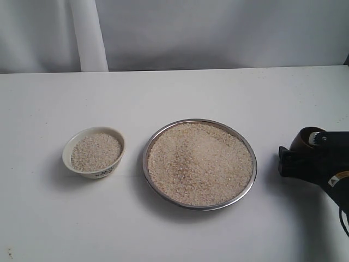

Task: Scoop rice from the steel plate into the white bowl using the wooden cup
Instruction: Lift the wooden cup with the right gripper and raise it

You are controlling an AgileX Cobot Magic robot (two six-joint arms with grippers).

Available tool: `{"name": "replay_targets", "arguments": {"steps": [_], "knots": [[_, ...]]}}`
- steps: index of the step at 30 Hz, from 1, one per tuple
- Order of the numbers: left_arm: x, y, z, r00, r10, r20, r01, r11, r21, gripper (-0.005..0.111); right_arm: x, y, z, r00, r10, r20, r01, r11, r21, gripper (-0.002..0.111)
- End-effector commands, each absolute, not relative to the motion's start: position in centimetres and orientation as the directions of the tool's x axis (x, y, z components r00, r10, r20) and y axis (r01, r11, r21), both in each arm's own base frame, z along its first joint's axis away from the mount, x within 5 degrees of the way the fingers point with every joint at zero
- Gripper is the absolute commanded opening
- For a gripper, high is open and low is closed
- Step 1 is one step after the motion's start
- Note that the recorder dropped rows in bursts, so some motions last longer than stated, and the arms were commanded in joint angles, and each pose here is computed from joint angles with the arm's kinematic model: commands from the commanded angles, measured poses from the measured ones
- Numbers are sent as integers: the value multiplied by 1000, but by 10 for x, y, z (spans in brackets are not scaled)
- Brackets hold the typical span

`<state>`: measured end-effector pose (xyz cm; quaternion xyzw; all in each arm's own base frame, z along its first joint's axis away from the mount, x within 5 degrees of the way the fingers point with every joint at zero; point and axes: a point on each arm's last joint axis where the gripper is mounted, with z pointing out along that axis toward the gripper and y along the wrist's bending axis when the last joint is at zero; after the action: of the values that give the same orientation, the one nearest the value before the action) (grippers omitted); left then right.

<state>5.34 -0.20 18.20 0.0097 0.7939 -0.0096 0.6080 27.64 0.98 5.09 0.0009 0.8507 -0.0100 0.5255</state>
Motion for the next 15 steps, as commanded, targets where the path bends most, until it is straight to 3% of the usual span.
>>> {"name": "replay_targets", "arguments": {"steps": [1,3,6,8,15], "knots": [[53,-2,182,-254,1,-967,28,1000,-7,0,277,11,50,-451,-11,-893,5,1000,-15,105],[53,-2,182,-254,1,-967,28,1000,-7,0,277,11,50,-451,-11,-893,5,1000,-15,97],[53,-2,182,-254,1,-967,28,1000,-7,0,277,11,50,-456,-14,-890,-1,1000,-15,63],[53,-2,182,-254,1,-967,28,1000,-7,0,276,13,49,-463,-25,-886,-26,1000,-14,47],[53,-2,182,-254,1,-967,28,1000,-7,0,276,13,49,-470,-26,-882,-29,999,-14,19]]}}
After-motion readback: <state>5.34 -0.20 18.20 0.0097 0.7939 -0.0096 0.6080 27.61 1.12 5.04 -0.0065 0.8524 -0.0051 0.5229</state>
